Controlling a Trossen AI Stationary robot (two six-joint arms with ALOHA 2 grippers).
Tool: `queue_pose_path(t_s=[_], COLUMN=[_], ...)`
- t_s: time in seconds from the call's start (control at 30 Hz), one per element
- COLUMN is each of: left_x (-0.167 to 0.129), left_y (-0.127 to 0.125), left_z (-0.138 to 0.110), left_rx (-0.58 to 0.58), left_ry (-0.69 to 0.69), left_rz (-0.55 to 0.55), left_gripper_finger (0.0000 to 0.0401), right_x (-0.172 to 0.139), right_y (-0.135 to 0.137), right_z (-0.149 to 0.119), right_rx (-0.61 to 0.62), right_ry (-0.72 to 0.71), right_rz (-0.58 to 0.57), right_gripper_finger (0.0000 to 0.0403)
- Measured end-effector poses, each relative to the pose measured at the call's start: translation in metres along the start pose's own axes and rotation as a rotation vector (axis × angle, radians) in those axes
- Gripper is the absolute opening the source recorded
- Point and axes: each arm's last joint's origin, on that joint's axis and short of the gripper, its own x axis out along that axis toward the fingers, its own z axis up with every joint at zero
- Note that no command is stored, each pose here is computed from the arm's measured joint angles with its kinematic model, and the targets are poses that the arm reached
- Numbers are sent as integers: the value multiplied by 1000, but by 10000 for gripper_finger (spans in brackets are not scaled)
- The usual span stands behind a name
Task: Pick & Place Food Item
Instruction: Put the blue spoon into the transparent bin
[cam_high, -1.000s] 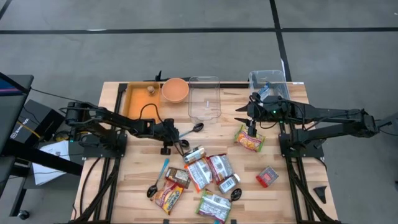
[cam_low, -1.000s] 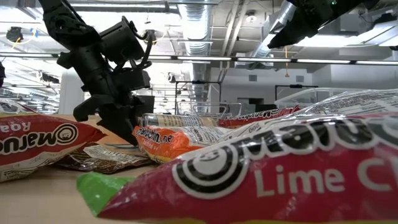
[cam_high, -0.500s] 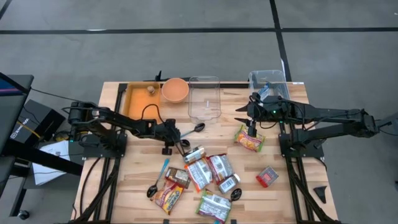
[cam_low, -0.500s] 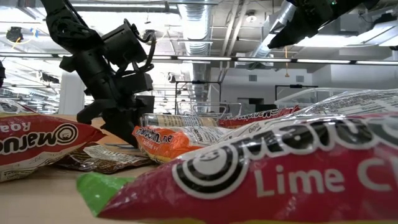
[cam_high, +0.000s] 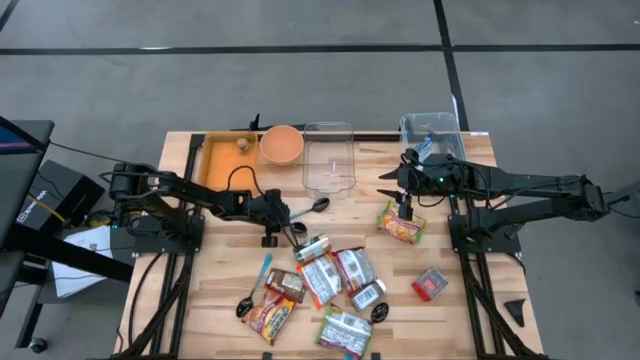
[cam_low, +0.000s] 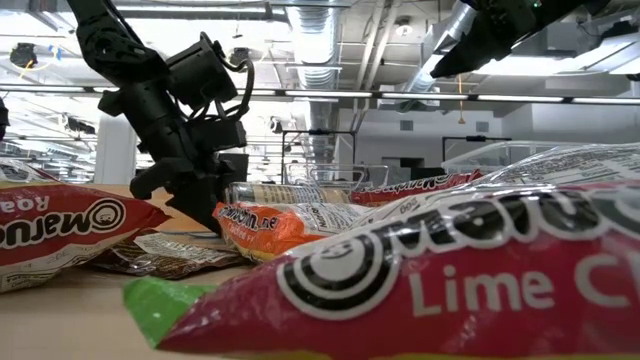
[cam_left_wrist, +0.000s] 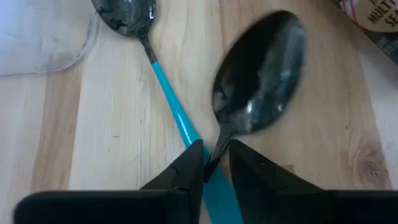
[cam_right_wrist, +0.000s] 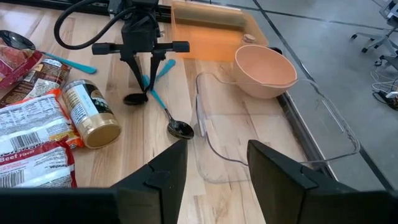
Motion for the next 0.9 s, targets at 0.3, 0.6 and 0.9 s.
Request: queue_pose_path(t_s=[0.3,0.6,0.9], left_x=[0,-1,-1], left_y=[1,1,0], left_z=[2,5,9], left_rx=[-24,-27,-25], left_ry=[-22,-59,-106], left_rz=[8,9,14], left_gripper_finger=[6,3,2], right_x=[0,0,0], right_y=[0,0,0], right_z=[0,0,0], right_rx=[0,0,0], right_ry=[0,0,0], right_rz=[0,0,0], right_gripper_finger=[163,163,163])
